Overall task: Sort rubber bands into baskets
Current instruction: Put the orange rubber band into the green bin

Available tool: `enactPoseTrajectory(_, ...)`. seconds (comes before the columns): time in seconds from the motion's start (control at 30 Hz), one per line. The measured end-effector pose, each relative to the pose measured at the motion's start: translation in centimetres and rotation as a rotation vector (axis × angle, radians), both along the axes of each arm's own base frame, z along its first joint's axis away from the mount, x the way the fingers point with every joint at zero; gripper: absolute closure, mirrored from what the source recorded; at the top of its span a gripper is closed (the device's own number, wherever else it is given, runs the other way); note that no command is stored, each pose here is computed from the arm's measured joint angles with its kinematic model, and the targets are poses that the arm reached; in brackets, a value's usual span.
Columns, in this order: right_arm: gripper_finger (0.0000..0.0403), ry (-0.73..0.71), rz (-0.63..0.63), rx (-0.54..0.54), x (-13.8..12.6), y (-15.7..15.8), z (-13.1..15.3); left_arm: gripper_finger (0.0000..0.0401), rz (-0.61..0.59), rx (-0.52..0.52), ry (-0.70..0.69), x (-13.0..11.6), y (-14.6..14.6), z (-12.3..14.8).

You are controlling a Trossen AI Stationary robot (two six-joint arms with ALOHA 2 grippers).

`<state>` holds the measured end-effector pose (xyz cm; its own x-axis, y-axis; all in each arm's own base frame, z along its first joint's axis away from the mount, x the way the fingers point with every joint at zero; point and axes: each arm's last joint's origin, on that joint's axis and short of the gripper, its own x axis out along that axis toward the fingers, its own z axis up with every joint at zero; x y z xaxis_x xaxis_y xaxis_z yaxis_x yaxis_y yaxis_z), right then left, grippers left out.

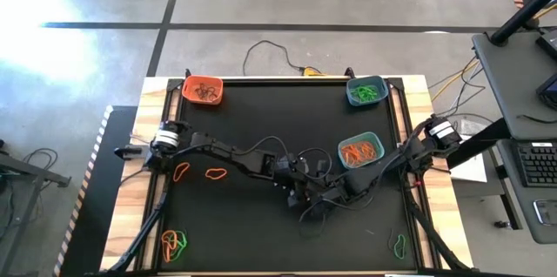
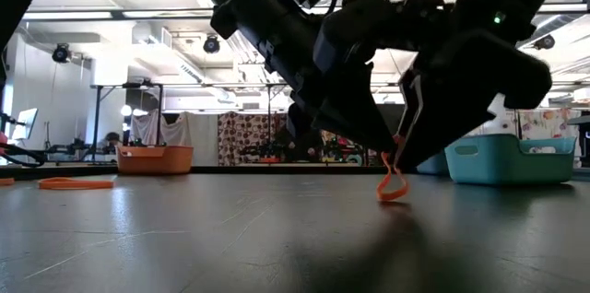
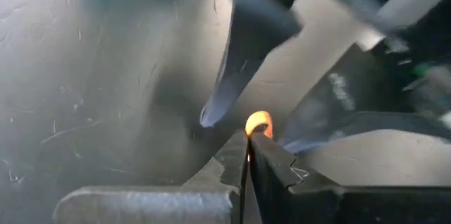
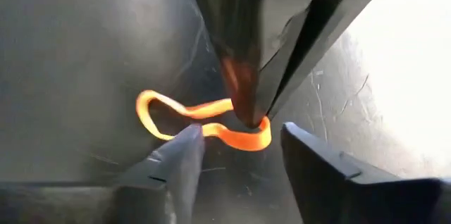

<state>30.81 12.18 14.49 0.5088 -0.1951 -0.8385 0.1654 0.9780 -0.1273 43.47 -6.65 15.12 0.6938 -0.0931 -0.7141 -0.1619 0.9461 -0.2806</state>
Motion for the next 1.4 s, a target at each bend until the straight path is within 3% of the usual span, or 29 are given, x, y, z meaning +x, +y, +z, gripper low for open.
enactPoseTrajectory(0.3, 0.0371, 0.003, -0.019, 0.006, 0.15, -0.1, -0.39, 0.0401, -0.004, 0.0, -0.011, 0.06, -0.1, 0.07)
enactPoseTrajectory(0.4, 0.0389, 0.002, -0.019, 0.006, 0.17, -0.09, -0.38, 0.0401, -0.007, 0.003, -0.013, 0.07, -0.1, 0.09)
enactPoseTrajectory(0.53, 0.039, -0.001, -0.02, 0.007, 0.21, -0.09, -0.28, 0.0393, -0.013, 0.009, -0.007, 0.01, -0.09, 0.08)
enactPoseTrajectory(0.87, 0.039, -0.012, -0.024, 0.015, 0.32, -0.04, -0.13, 0.0328, -0.02, 0.018, -0.007, -0.06, -0.07, 0.27)
enactPoseTrajectory(1.03, 0.0385, -0.022, -0.015, 0.02, 0.38, 0.0, -0.18, 0.0319, -0.027, 0.019, -0.008, -0.07, -0.08, 0.33)
enactPoseTrajectory(1.4, 0.0279, -0.029, 0.038, -0.003, 0.53, 0.07, -0.15, 0.0319, -0.043, 0.03, -0.019, -0.03, -0.2, 0.4)
